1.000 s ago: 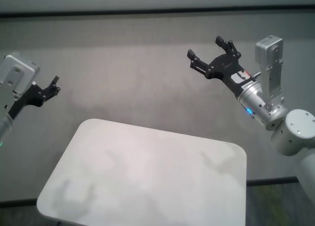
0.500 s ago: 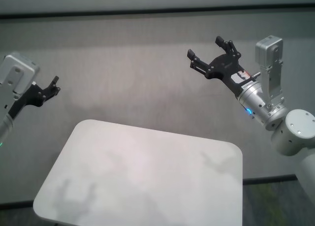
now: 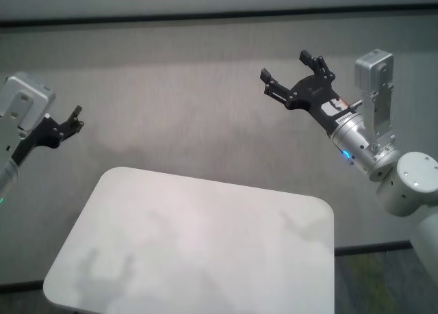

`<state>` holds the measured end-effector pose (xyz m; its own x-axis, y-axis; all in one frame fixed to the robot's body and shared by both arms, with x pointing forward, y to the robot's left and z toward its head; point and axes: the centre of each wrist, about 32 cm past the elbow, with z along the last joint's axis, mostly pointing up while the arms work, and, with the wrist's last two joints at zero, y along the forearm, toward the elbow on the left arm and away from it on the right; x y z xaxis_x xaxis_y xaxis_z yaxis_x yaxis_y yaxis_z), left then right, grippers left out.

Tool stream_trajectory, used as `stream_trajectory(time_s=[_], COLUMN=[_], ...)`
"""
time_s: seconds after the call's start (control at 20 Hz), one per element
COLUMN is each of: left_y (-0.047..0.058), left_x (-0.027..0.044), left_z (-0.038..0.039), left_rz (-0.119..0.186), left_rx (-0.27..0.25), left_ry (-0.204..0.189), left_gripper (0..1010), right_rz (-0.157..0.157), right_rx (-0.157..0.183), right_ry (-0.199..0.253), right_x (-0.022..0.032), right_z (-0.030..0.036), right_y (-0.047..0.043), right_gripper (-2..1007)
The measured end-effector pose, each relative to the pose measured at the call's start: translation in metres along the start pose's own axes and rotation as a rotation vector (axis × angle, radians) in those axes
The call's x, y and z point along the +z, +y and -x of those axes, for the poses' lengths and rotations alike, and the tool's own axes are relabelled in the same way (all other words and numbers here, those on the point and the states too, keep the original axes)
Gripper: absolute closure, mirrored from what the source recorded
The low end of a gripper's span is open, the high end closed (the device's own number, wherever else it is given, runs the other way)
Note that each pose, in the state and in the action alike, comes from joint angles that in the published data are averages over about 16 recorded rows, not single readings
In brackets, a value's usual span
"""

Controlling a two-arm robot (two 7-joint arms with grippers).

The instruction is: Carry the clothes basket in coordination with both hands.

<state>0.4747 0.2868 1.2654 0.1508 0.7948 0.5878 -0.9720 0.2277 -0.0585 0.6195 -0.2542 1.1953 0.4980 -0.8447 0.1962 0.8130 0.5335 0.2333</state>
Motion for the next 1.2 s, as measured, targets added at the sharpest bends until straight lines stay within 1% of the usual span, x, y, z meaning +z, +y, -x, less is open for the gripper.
stream_trajectory(time_s=[0.3,0.4,0.5,0.65,0.75,0.85,1.0,1.2], left_y=[0.0,-0.001,-0.003,-0.006,-0.009,-0.011,-0.014,-0.015], left_x=[-0.0002,-0.0013,-0.0035,-0.0097,-0.0154,-0.0222,-0.0346,-0.0529], left_z=[0.0,0.0001,0.0006,0.0026,0.0049,0.0079,0.0138,0.0234], left_rz=[-0.001,-0.006,-0.018,-0.049,-0.077,-0.107,-0.156,-0.213], left_rx=[-0.001,-0.002,-0.005,-0.017,-0.026,-0.037,-0.056,-0.085], left_ry=[0.0,0.002,0.007,0.021,0.034,0.049,0.077,0.124], left_gripper=[8,8,8,8,8,8,8,8], right_rz=[0.0,0.0,0.004,0.026,0.049,0.079,0.135,0.217], right_rx=[0.0,-0.001,-0.002,-0.001,0.001,0.004,0.012,0.021], right_ry=[0.0,0.0,0.0,0.003,0.009,0.017,0.036,0.069], right_x=[0.0,-0.0001,-0.0008,-0.0045,-0.009,-0.0151,-0.0274,-0.0463], right_z=[0.0,0.0,0.0002,0.0015,0.003,0.0051,0.0099,0.0182], right_y=[0.0,0.0,-0.0002,-0.0009,-0.0017,-0.003,-0.006,-0.0124], right_gripper=[4,4,4,4,4,4,4,4])
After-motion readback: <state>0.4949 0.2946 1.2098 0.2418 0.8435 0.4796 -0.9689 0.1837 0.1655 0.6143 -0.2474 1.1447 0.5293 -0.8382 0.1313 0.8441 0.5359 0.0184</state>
